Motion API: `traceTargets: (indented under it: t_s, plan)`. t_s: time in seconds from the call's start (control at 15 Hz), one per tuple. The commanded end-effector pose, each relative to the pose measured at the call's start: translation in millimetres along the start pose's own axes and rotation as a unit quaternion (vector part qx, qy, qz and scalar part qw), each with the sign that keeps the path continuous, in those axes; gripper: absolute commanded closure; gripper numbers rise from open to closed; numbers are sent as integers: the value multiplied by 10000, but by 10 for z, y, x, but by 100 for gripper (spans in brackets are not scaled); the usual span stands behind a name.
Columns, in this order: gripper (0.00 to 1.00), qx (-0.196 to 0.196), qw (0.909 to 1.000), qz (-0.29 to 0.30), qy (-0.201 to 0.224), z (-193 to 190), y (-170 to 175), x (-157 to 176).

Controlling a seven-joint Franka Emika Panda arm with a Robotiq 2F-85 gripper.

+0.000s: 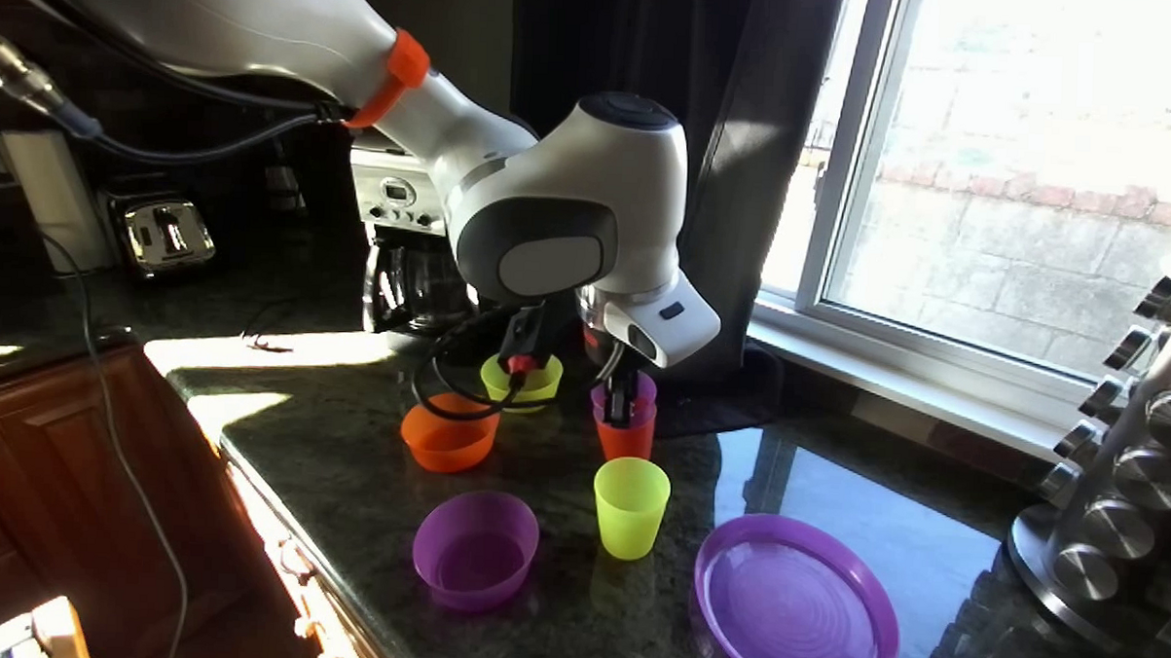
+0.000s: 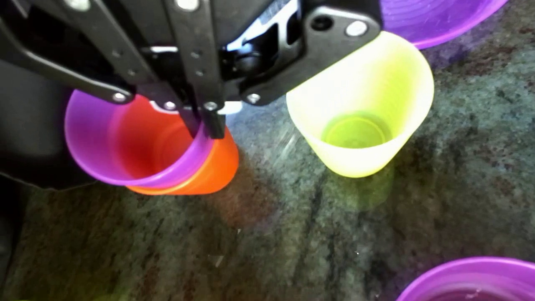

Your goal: Unstack the bows and then stack the cups on the table

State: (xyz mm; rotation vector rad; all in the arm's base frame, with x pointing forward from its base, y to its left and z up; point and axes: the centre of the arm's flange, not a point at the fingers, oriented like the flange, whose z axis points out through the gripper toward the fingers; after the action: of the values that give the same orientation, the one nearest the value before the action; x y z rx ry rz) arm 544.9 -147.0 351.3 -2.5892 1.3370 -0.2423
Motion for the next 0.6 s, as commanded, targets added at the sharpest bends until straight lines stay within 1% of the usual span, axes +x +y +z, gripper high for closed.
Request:
traceTargets:
  t_s: [0.0,0.07,0.13,0.27,0.33,0.47,0.53]
  plan:
    - [99,25,9992,-203,-335,74,-135,-38]
    - [99,-23,9989,-267,-376,85,-160,-61]
    - [76,-59,9988,-305,-391,89,-177,-73]
    - [64,-78,9987,-329,-388,55,-182,-97]
    - [55,-77,9988,-335,-349,16,-172,-101]
    - [41,-50,9991,-358,-214,-96,-123,-86]
    - [32,-13,9992,-347,-174,-154,-97,-76]
